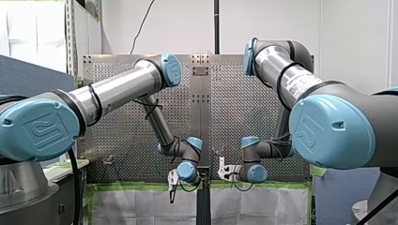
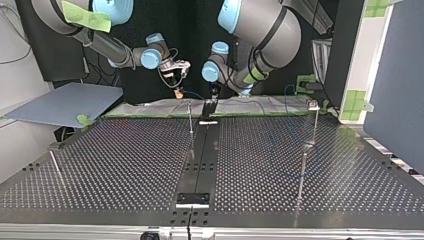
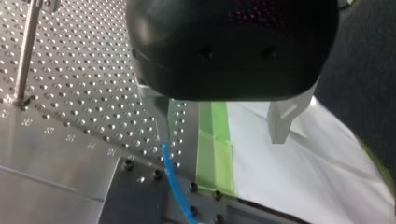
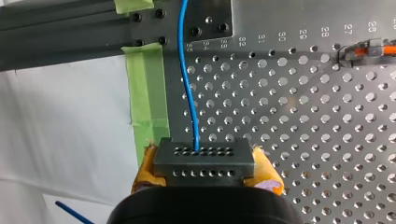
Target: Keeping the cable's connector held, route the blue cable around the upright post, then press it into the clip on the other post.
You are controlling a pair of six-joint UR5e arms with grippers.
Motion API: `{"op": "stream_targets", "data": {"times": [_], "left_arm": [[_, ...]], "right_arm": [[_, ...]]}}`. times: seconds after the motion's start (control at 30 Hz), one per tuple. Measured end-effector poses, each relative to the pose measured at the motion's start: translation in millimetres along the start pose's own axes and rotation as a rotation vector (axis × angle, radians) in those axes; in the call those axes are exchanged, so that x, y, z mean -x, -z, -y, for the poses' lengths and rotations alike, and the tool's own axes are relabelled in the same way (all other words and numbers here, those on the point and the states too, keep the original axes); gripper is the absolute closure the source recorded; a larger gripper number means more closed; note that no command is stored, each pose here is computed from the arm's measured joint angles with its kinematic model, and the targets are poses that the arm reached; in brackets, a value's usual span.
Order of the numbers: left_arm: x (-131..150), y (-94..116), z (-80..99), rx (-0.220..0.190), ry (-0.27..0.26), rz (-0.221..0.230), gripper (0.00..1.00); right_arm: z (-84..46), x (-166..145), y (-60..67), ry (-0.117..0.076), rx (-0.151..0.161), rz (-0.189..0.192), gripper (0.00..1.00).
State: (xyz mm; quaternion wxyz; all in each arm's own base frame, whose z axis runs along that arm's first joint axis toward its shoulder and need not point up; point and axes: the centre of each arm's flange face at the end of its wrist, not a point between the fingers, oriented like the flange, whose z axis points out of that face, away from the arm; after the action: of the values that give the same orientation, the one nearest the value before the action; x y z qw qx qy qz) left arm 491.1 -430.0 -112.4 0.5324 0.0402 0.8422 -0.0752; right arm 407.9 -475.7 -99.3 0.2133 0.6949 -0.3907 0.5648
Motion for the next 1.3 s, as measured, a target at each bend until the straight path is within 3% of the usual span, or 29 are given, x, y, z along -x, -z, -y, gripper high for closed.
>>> {"op": "stream_targets", "data": {"times": [0.2, 0.43, 1.03, 1.07, 1.1, 1.13, 1.17, 1.3], "left_arm": [[3, -2, -0.4, 0.021, 0.005, 0.036, 0.0], [4, -3, -1.0, 0.027, 0.008, 0.044, 0.0], [1, -3, 9.1, -0.09, 0.09, 0.005, 0.0], [1, -3, 9.1, -0.093, 0.095, 0.003, 0.07], [1, -3, 9.0, -0.093, 0.098, 0.002, 0.07], [1, -3, 9.0, -0.093, 0.1, 0.002, 0.19], [1, -3, 8.9, -0.093, 0.1, 0.002, 0.25], [1, -3, 9.4, -0.093, 0.083, 0.004, 0.36]], "right_arm": [[-0.5, 0, 0.4, 0.006, 0.004, 0.005, 1.0], [-0.6, 0, 0.4, 0.005, 0.004, 0.009, 1.0], [-0.6, 1, 1.6, 0.009, 0.007, 0.02, 1.0], [-0.6, 1, 1.6, 0.009, 0.007, 0.02, 1.0], [-0.5, 1, 1.6, 0.009, 0.007, 0.02, 1.0], [-0.6, 2, 1.6, 0.009, 0.007, 0.02, 1.0], [-0.5, 2, 1.7, 0.009, 0.007, 0.02, 1.0], [-0.6, 2, 1.7, 0.01, 0.007, 0.021, 1.0]]}}
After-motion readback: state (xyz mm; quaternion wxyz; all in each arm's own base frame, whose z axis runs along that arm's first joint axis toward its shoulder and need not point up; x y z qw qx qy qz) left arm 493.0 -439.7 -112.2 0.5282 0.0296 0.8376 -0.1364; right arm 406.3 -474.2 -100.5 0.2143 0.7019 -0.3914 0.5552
